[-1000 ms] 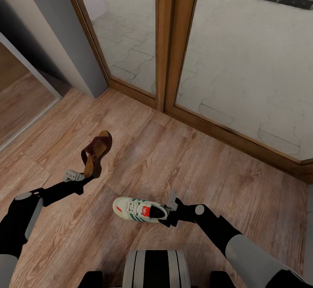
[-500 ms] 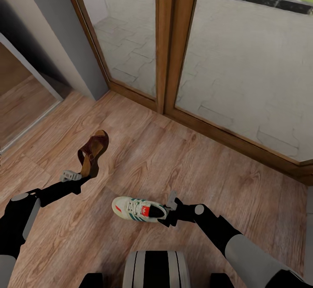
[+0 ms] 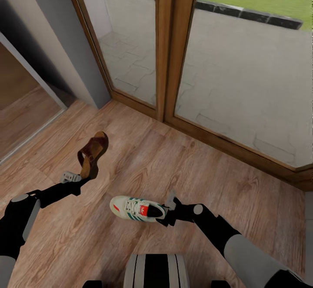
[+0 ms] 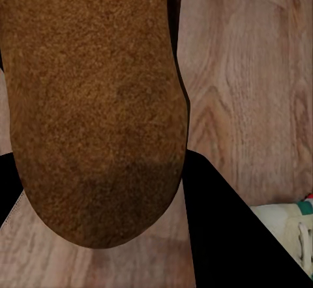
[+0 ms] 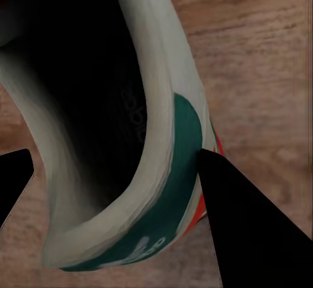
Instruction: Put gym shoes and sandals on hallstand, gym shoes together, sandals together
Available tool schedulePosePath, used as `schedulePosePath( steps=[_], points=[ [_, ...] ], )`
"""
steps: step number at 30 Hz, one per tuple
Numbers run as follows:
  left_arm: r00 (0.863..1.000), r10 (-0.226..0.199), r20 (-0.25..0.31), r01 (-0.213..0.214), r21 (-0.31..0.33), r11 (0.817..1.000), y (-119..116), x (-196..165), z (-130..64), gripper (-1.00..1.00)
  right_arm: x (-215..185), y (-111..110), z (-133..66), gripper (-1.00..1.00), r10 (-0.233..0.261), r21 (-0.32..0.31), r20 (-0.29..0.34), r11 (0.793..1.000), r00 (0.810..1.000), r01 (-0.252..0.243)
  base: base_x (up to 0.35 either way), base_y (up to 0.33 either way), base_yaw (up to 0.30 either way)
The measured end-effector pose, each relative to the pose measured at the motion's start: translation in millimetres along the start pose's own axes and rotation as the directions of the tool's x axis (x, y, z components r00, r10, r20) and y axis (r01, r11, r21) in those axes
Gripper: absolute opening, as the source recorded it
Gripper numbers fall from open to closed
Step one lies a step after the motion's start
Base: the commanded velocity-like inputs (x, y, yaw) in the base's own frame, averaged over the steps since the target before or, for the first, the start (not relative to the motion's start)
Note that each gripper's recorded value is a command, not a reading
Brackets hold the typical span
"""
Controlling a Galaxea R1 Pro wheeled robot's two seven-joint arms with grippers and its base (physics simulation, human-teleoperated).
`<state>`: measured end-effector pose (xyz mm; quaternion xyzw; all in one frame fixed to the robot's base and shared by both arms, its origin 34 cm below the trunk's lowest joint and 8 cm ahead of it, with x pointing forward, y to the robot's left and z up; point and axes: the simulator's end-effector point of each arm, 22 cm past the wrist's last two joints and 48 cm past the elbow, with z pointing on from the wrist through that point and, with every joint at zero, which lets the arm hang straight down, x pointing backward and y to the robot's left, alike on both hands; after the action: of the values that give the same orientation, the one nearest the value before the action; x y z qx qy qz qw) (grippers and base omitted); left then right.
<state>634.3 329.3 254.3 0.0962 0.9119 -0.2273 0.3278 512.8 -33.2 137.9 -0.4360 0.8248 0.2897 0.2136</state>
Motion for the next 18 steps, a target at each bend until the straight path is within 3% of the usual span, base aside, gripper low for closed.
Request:
schedulePosePath(
  steps=[18],
  points=[
    [0.997,0.063,0.045,-0.061,-0.043,0.997,12,-42,-36.7,-1.0,-46,-7,-20.2,-1.0,-0.053,0.044,0.052,0.998,0.997,0.051,0.0,0.0,0.0]
  ],
)
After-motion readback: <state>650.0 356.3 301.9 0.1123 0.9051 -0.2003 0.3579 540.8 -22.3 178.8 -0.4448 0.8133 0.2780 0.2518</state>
